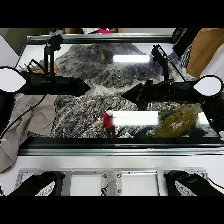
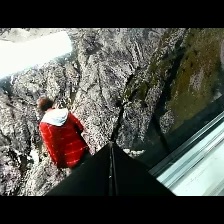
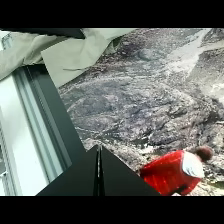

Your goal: Fold the clothes and pants, and hang the long-sleeved shirts on hangers.

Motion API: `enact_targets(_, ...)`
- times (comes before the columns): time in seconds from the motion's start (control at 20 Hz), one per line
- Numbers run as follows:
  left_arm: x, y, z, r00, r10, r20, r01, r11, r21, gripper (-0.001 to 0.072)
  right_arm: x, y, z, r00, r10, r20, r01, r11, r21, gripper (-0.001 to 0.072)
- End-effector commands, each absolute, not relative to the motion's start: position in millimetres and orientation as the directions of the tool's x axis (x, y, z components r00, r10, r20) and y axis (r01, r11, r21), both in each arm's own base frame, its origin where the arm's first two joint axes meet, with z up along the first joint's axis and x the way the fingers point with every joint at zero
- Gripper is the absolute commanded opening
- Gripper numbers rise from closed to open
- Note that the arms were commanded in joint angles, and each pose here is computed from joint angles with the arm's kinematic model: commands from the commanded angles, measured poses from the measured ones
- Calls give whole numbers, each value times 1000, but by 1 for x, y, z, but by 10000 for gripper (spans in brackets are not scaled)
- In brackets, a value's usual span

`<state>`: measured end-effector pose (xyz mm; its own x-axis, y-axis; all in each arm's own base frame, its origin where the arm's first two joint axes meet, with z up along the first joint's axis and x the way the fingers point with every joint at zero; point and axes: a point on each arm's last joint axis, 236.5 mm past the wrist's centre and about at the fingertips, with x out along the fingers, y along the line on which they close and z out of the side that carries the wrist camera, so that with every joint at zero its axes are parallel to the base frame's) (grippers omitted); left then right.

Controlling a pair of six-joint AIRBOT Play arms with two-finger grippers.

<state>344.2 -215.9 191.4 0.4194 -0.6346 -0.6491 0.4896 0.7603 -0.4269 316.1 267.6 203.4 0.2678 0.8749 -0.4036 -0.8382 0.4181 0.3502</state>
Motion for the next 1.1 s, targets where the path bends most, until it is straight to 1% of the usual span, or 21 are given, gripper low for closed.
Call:
enact_targets(0.0,344,-216,192,420,-635,-649,490,760,-427,11,316,268,203,267,875,-404,-838,418,350,21)
enact_targets(0.45,344,-216,192,419,-635,-648,490,760,-427,11,316,268,203,267,875,-404,-838,418,350,21)
enact_targets(0.5,348,-213,192,436,-624,-648,487,770,-413,14,316,268,203,267,875,-404,-838,418,350,21)
enact_targets(0.55,355,-203,188,466,-582,-666,480,799,-361,320,316,268,203,267,875,-404,-838,418,350,21)
enact_targets(0.6,365,-186,179,504,-506,-700,460,843,-278,700,316,268,204,267,875,-403,-838,417,351,21)
enact_targets(0.65,377,-158,164,537,-385,-751,417,895,-161,668,316,268,203,267,875,-404,-838,418,350,21)
enact_targets(0.7,387,-123,146,550,-231,-803,334,942,-42,668,316,268,203,267,875,-404,-838,417,351,21)
enact_targets(0.75,395,-84,126,533,-51,-844,244,965,96,668,316,268,203,267,875,-404,-838,418,350,21)
enact_targets(0.8,401,-50,111,506,106,-856,174,959,222,668,316,268,203,267,875,-404,-838,418,350,21)
enact_targets(0.85,409,-20,96,468,241,-850,127,934,334,668,316,268,203,267,875,-404,-838,418,351,21)
enact_targets(0.9,417,0,81,433,315,-844,112,911,397,668,316,268,203,267,875,-404,-838,418,350,21)
enact_targets(0.95,425,18,61,390,359,-848,103,898,428,667,316,268,203,267,875,-404,-838,418,350,21)
enact_targets(1.05,429,47,19,288,394,-873,73,900,430,668,316,268,203,267,875,-404,-838,418,350,21)
